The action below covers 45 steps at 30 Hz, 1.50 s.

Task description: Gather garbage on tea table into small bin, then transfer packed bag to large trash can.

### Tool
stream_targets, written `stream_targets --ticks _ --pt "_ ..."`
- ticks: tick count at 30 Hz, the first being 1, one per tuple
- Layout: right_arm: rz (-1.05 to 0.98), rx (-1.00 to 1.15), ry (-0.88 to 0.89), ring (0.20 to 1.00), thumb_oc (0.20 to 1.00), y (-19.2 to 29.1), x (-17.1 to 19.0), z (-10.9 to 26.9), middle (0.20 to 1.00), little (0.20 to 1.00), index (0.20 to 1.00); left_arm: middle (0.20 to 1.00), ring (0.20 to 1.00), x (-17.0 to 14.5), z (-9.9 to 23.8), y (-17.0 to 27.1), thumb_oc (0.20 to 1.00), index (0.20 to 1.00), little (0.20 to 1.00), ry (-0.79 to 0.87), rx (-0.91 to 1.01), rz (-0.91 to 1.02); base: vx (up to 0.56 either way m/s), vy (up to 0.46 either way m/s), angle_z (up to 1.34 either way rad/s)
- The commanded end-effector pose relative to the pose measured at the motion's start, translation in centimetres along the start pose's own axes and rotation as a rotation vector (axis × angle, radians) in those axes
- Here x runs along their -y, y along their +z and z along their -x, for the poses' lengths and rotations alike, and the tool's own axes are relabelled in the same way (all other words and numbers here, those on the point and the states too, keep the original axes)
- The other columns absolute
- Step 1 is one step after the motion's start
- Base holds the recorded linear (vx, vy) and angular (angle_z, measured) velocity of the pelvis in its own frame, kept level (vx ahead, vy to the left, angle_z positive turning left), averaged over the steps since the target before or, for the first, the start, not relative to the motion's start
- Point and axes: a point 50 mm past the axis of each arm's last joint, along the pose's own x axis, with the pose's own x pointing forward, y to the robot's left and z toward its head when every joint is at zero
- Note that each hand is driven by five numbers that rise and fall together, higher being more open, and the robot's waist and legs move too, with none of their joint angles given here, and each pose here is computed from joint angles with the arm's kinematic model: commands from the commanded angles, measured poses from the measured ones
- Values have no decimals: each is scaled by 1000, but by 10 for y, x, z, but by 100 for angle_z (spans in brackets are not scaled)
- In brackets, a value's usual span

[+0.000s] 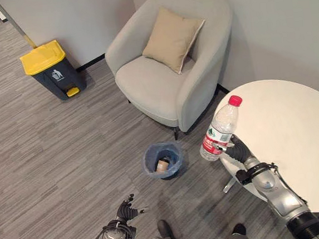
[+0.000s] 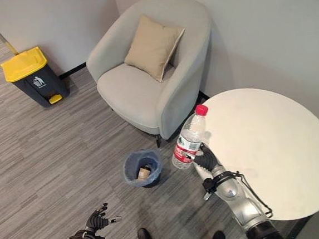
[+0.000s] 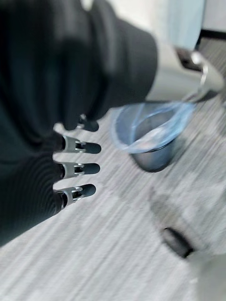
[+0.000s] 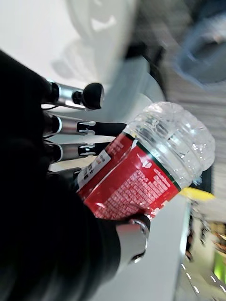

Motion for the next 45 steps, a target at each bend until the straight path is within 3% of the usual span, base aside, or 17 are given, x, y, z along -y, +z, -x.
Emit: stream_targets --ticks 1,11,20,28,32,36,45 --pt "21 182 -13 200 200 37 7 -13 200 200 200 1000 1000 -14 0 0 1000 1000 1000 46 17 -28 50 87 16" --pt "-1 81 2 200 200 11 10 2 200 200 200 1000 1000 -16 2 -4 1000 1000 1000 60 2 -6 156 -91 35" --pt "108 63 -11 200 200 8 25 0 200 200 200 1000 1000 -13 1 -12 1000 1000 1000 73 -47 16 67 -134 56" --pt "186 228 -34 200 200 52 21 -31 200 200 200 1000 1000 -27 -6 9 1000 1000 1000 147 17 36 -80 4 6" --pt "177 312 -121 200 200 83 15 -57 200 200 200 1000 1000 -27 -10 31 1000 1000 1000 175 95 172 -95 54 8" --pt "225 378 -152 200 200 109 12 -73 200 200 200 1000 1000 -30 -14 55 1000 1000 1000 180 173 186 -105 78 15" --pt "391 508 -296 200 200 183 37 -110 200 200 200 1000 1000 -57 -19 121 1000 1000 1000 250 380 194 -63 25 15"
